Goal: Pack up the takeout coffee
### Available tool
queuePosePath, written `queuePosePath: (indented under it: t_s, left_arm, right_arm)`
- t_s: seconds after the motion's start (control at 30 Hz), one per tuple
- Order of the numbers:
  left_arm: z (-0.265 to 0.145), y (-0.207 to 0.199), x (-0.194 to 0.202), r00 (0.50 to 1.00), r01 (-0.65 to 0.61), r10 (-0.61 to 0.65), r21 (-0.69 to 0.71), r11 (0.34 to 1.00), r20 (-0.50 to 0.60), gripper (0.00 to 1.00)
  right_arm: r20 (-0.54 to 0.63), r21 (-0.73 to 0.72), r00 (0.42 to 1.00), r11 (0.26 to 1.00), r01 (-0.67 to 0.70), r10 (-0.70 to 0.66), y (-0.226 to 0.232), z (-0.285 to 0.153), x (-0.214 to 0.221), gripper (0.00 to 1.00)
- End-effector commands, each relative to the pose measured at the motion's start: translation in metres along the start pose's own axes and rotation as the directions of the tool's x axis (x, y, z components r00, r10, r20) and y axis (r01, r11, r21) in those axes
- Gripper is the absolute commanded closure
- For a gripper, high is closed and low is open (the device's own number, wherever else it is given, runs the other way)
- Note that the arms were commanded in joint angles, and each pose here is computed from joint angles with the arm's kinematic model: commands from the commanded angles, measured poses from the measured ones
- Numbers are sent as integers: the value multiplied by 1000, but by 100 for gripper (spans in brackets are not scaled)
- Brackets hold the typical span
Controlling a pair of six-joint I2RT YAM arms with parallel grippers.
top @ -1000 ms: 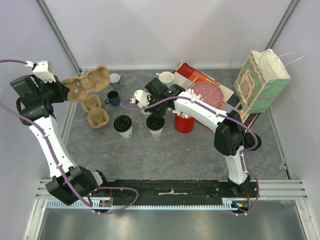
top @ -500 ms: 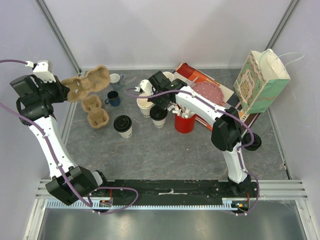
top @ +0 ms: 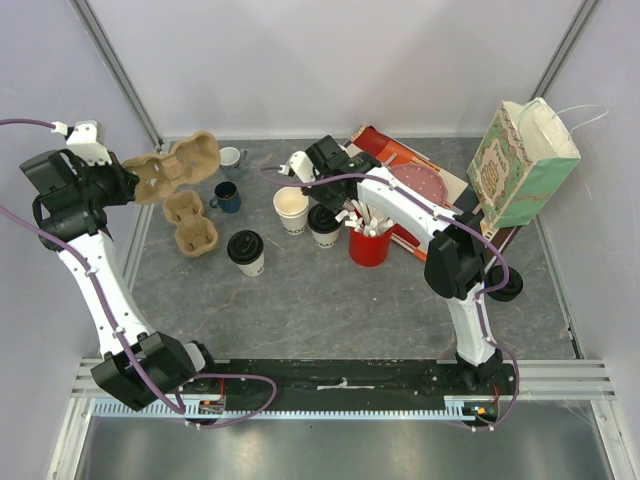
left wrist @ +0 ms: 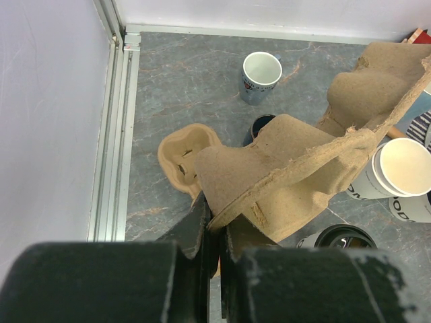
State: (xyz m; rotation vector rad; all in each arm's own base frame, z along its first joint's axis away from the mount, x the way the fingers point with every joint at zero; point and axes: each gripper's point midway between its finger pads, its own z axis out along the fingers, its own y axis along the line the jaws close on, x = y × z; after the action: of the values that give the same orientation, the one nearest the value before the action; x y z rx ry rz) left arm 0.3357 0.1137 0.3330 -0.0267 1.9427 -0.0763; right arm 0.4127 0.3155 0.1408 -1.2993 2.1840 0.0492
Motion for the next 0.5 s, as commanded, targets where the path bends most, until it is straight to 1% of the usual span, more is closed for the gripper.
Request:
queuePosePath:
  t_s: [0.0, 0.1, 0.47]
  left_arm:
    - [-5, 2, -13, 998, -54, 54, -11, 998, 36, 98]
    - [-5, 2, -13, 998, -51, 51, -8, 999, 36, 98]
    - [-6, 1, -14, 998, -53, 53, -5, 999, 39, 98]
  right_arm:
    - [-16, 1, 1000, 1000, -1, 1, -1, 0, 2, 60]
    - [-1, -4, 1000, 1000, -5, 5, -1, -6, -2, 50]
    - [130, 25, 991, 999, -23, 20, -14, -50, -38, 39]
